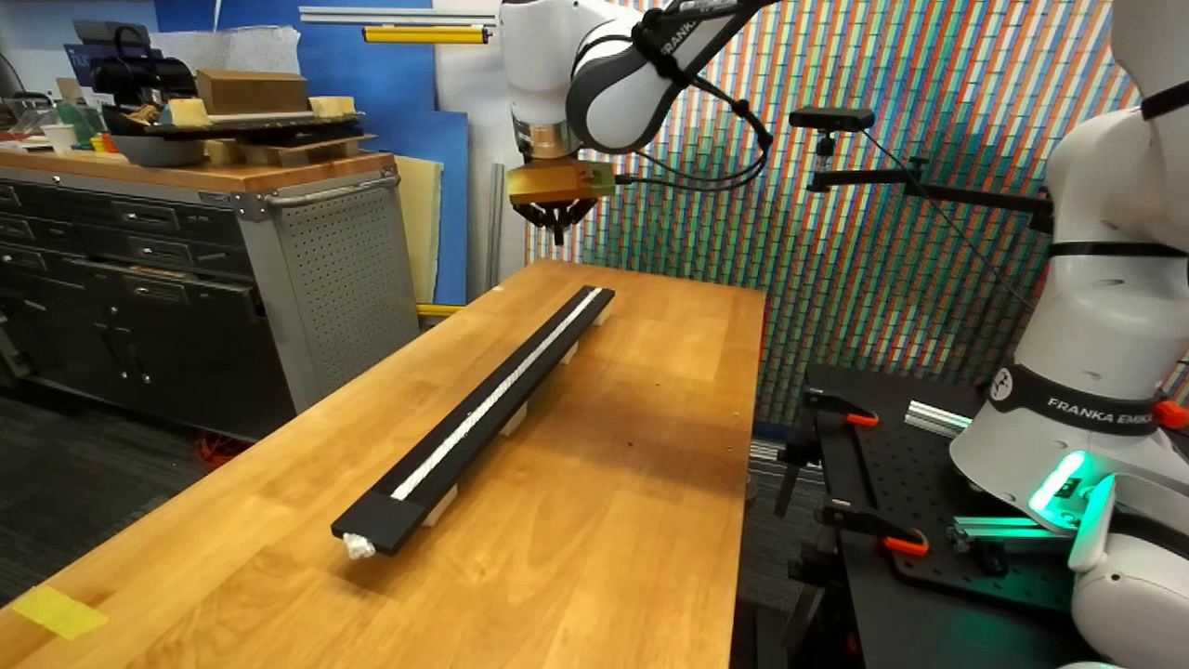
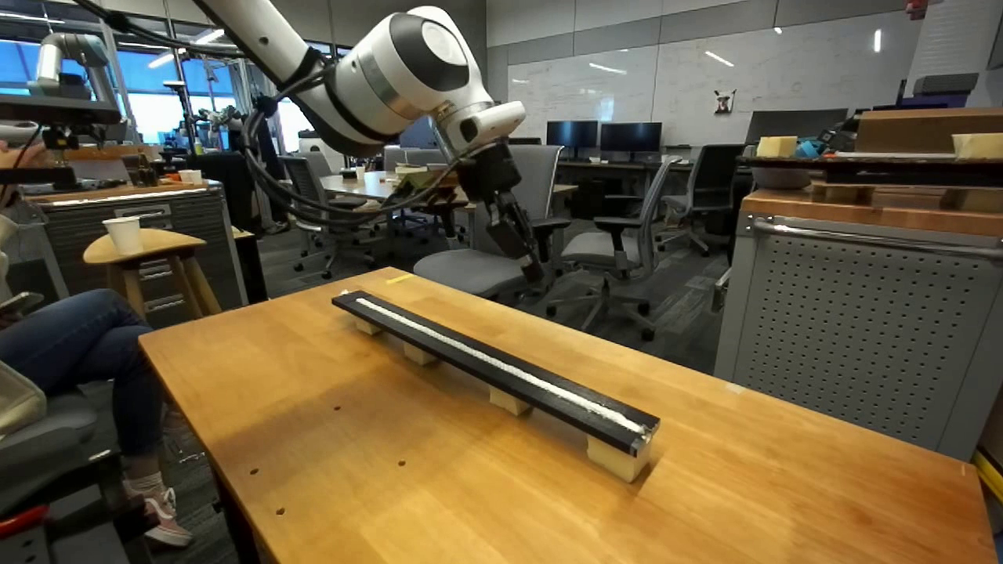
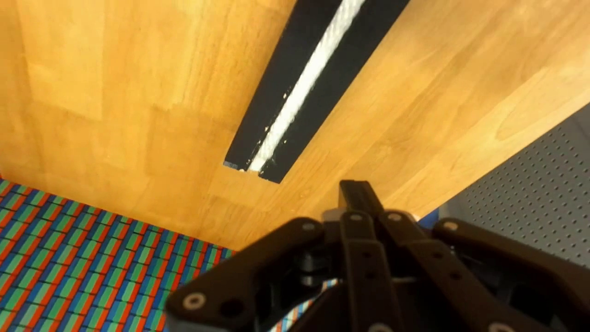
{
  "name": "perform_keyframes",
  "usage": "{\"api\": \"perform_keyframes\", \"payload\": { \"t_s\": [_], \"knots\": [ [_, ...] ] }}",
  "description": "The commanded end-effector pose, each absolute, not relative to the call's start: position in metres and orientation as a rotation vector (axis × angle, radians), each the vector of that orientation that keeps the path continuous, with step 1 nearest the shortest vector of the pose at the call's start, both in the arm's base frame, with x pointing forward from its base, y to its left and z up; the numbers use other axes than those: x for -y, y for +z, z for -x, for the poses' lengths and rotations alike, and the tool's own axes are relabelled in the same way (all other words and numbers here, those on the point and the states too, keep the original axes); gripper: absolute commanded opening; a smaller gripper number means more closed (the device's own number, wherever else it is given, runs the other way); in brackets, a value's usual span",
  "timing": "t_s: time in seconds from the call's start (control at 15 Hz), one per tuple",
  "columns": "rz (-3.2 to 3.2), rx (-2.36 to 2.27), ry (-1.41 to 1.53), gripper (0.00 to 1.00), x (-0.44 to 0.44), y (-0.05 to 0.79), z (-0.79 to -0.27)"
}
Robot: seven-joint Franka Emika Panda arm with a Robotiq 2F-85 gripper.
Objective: Set the rope along the middle of the black object then push it into the ridge
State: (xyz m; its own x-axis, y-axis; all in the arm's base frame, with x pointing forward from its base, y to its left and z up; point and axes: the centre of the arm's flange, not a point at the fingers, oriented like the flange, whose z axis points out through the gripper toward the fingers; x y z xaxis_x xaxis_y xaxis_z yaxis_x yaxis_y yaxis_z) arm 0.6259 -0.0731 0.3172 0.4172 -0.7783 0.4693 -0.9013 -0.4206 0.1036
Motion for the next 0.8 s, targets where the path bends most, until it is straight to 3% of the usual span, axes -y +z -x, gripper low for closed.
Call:
{"api": "perform_keyframes", "payload": {
  "t_s": [0.0, 0.47, 0.53, 0.6, 0.73],
  "knots": [
    [-2.514, 1.239, 0.436, 0.00, 0.054, 0.346, -0.577],
    [-2.713, 0.780, 0.408, 0.01, 0.016, 0.364, -0.492],
    [-2.732, 0.740, 0.407, 0.11, 0.014, 0.366, -0.480],
    [-2.750, 0.707, 0.402, 0.29, 0.013, 0.368, -0.469],
    [-2.777, 0.664, 0.413, 0.43, 0.015, 0.371, -0.449]
  ]
}}
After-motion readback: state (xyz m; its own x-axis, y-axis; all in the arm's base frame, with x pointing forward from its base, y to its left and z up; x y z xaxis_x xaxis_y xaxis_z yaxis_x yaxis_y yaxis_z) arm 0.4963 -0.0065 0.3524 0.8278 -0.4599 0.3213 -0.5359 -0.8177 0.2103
